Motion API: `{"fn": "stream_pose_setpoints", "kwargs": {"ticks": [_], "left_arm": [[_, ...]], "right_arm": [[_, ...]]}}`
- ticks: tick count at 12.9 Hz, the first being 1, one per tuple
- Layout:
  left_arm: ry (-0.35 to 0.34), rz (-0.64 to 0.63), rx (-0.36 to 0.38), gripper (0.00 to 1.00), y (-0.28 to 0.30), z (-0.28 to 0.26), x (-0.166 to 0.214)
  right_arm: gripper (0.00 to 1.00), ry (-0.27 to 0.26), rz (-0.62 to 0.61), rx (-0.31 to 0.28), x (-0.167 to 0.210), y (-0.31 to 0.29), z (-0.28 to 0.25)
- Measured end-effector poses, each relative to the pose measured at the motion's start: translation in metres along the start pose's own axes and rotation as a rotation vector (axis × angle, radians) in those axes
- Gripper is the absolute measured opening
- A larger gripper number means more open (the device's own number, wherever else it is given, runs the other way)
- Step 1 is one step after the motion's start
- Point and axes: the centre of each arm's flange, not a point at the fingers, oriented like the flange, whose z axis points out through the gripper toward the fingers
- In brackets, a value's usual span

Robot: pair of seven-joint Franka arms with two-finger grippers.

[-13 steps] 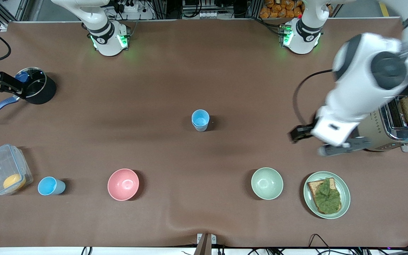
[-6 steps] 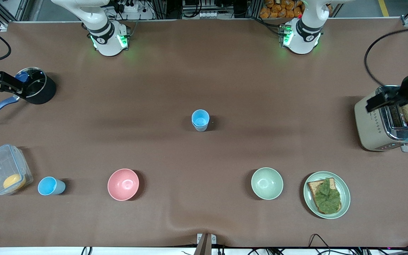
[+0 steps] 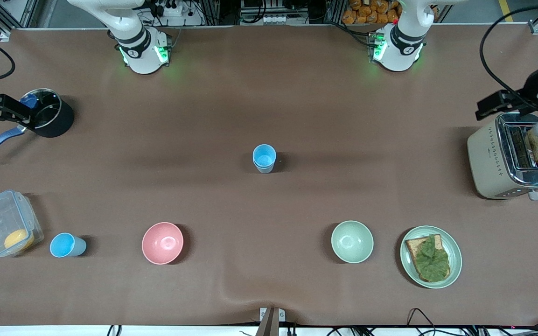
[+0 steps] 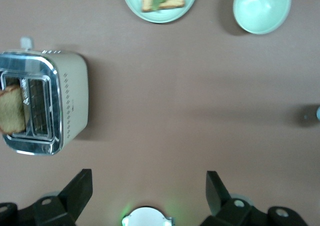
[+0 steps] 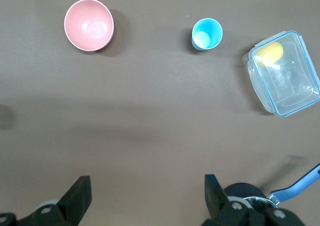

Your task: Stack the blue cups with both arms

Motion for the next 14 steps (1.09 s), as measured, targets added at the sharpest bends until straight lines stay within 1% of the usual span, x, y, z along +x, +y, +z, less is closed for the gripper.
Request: {"fn": "stream_pose_setpoints", "kwargs": {"ticks": [1, 3, 7, 11, 14], "left_arm": [[0.003, 0.034, 0.0, 1.0, 0.005, -0.001, -0.002], [0.016, 0.051, -0.002, 1.0, 0.003, -0.003, -0.001], [0.036, 0.008, -0.021, 1.0, -0.02, -0.004, 0.004], [0.038, 0.005, -0.022, 1.0, -0.022, 0.0, 0.008], [0.077, 0.004, -0.025, 1.0, -0.022, 0.001, 0.016]], "right_arm": [[1.0, 0.0, 0.0, 0.0, 0.0, 0.0, 0.0], [1.0, 0.0, 0.0, 0.0, 0.0, 0.0, 0.0], [1.0, 0.0, -0.003, 0.0, 0.0, -0.002, 0.0], [1.0, -0.001, -0.004, 0.0, 0.0, -0.002, 0.0], [1.0, -0.001, -0.004, 0.0, 0.0, -0.002, 0.0]]}}
